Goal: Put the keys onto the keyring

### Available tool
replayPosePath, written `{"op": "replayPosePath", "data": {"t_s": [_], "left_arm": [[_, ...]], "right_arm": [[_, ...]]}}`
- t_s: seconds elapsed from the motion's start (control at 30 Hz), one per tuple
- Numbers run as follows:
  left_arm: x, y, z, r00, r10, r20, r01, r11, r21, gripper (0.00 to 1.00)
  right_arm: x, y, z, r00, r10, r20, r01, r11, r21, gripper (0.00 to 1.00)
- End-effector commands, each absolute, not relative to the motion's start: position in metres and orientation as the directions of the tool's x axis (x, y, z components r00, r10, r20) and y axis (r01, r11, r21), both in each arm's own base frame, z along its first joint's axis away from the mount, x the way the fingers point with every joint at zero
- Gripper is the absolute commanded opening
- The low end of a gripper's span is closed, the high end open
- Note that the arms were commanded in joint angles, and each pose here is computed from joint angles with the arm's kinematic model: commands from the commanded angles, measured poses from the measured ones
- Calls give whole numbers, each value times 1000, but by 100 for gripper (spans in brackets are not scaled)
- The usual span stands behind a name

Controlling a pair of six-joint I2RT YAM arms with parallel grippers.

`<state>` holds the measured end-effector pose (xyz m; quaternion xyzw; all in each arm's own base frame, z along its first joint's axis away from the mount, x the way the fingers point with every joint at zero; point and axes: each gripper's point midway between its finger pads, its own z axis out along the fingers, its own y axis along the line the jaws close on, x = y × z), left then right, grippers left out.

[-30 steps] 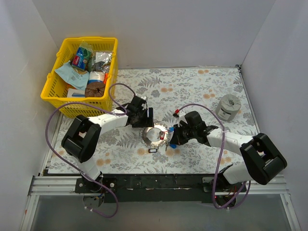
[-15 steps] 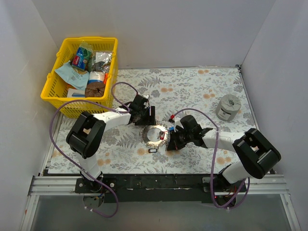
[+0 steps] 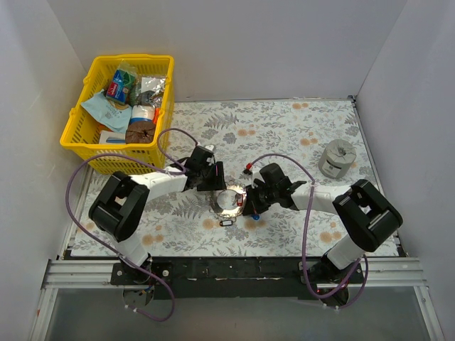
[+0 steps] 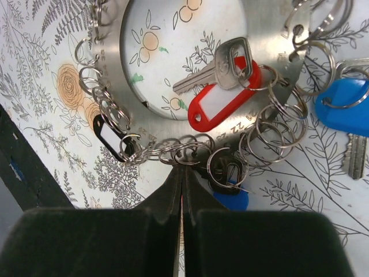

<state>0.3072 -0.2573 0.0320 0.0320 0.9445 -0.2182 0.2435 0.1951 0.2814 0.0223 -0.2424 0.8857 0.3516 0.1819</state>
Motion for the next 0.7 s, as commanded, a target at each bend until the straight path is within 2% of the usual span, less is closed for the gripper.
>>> {"op": "replayPosePath", "data": {"t_s": [0.0, 0.37, 0.67], "left_arm": [[268, -240, 16, -930, -63, -362, 95, 911, -402, 54], [245, -231, 25, -930, -133, -342, 37, 894, -447, 50], [255, -229, 49, -893, -161, -420, 50, 893, -448, 51]], "right_arm": [[216, 289, 29, -774, -323, -544, -602, 640, 477, 1], [216, 282, 26, -768, -347, -538, -608, 659, 443, 1], [222, 275, 54, -739, -322, -592, -617, 677, 402, 1]]}}
